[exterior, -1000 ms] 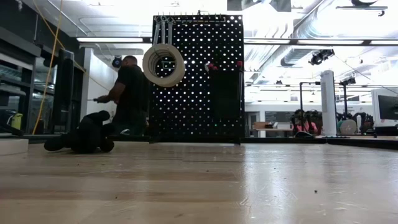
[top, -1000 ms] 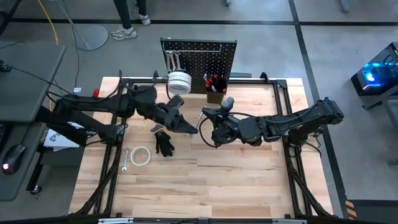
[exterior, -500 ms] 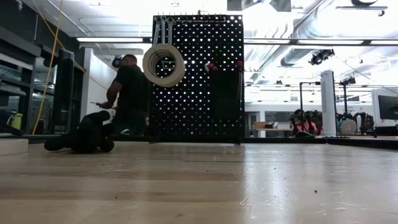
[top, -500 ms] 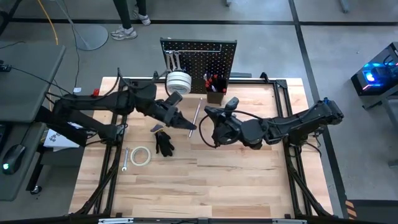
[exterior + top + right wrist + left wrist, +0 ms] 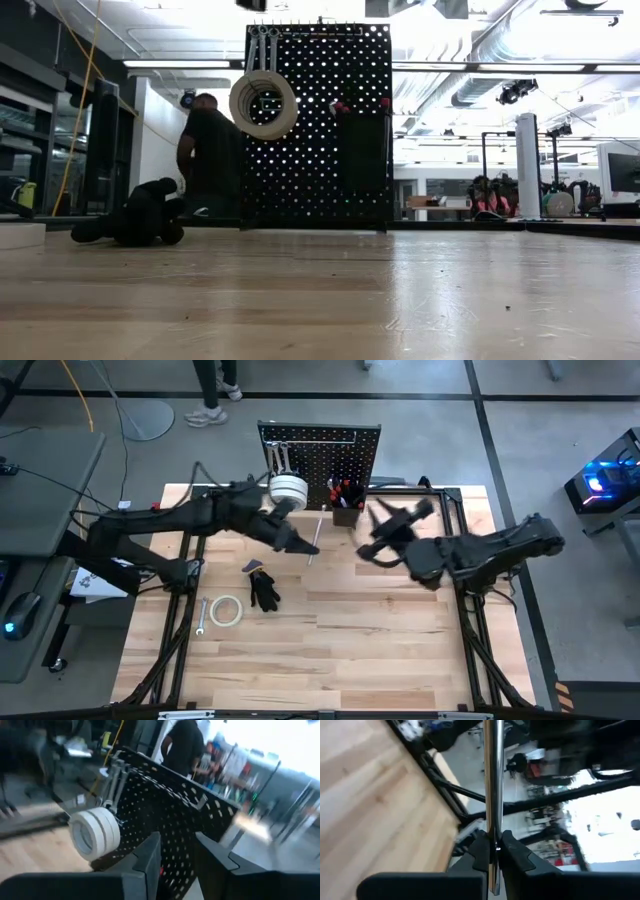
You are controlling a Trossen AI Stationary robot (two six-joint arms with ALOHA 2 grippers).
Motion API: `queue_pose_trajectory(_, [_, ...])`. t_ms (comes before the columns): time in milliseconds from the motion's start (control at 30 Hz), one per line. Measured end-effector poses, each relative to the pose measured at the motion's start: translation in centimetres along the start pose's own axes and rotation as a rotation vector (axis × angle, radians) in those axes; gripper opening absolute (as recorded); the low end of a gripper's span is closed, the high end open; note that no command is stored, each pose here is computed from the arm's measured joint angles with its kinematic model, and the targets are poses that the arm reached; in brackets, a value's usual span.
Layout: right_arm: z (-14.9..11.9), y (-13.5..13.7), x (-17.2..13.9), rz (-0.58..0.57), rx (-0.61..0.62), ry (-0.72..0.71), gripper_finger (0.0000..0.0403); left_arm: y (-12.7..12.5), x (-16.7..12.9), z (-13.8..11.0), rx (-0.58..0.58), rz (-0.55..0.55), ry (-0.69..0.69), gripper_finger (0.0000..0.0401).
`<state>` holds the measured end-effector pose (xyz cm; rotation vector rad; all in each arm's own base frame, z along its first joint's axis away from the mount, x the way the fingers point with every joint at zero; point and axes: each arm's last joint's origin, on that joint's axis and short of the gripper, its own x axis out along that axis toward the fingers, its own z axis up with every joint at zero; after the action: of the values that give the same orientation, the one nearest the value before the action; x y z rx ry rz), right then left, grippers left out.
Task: Hang tools onto peg board
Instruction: Put the magnetic telescoping into the black bin on the peg board
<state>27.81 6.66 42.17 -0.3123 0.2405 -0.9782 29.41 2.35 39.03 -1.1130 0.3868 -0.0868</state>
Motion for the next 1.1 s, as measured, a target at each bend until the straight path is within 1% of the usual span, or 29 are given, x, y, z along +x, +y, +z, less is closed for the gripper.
queue_pose_trajectory(33, [-0.2, -0.9, -0.2, 0.001, 0.056, 0.012, 0.0103, 0.6, 0.7, 0.4, 0.006, 0.01, -0.002, 0.001])
queue_pose_trajectory(100, [-0.6, -2.9, -0.7, 0.0, 0.171, 0.03, 0.0103, 1.6, 2.3, 1.5, 0.013, -0.01, -0.029, 0.001])
queue_pose_trajectory(167, [-1.1, -4.6, -1.3, 0.005, 0.259, 0.047, 0.0103, 2.6, 4.2, 2.7, -0.007, -0.08, -0.051, 0.001])
queue_pose_trajectory(267, [-1.7, -6.4, -2.3, 0.032, 0.358, 0.068, 0.0103, 4.2, 6.8, 4.1, -0.094, -0.168, -0.091, 0.001])
queue_pose_trajectory(333, [-1.9, -7.2, -2.8, 0.047, 0.408, 0.072, 0.0103, 5.4, 8.4, 4.8, -0.181, -0.203, -0.13, 0.001])
queue_pose_trajectory(400, [-2.0, -7.7, -3.4, 0.066, 0.448, 0.071, 0.0103, 6.1, 9.6, 5.2, -0.279, -0.254, -0.192, 0.001])
queue_pose_trajectory(500, [-1.9, -7.7, -4.0, 0.097, 0.452, 0.066, 0.0103, 6.0, 10.7, 5.4, -0.41, -0.383, -0.309, 0.001])
queue_pose_trajectory(567, [-1.9, -7.6, -4.2, 0.11, 0.451, 0.064, 0.0103, 5.9, 11.3, 5.3, -0.479, -0.442, -0.401, 0.001])
queue_pose_trajectory(600, [-1.9, -7.6, -4.3, 0.113, 0.452, 0.063, 0.0103, 5.9, 11.5, 5.1, -0.51, -0.452, -0.444, 0.001])
queue_pose_trajectory(700, [-1.9, -7.5, -4.3, 0.105, 0.485, 0.062, 0.0103, 5.9, 11.9, 4.4, -0.579, -0.42, -0.526, 0.001])
queue_pose_trajectory(900, [-1.9, -7.5, -4.0, 0.075, 0.607, 0.064, 0.0103, 7.5, 12.6, 2.5, -0.651, -0.349, -0.56, 0.001])
queue_pose_trajectory(967, [-2.0, -7.2, -3.6, 0.068, 0.644, 0.076, 0.0103, 8.3, 12.6, 2.1, -0.675, -0.356, -0.581, 0.001])
queue_pose_trajectory(1100, [-2.3, -5.8, -2.3, 0.111, 0.622, 0.145, 0.0103, 9.6, 12.0, 2.5, -0.679, -0.379, -0.628, 0.001])
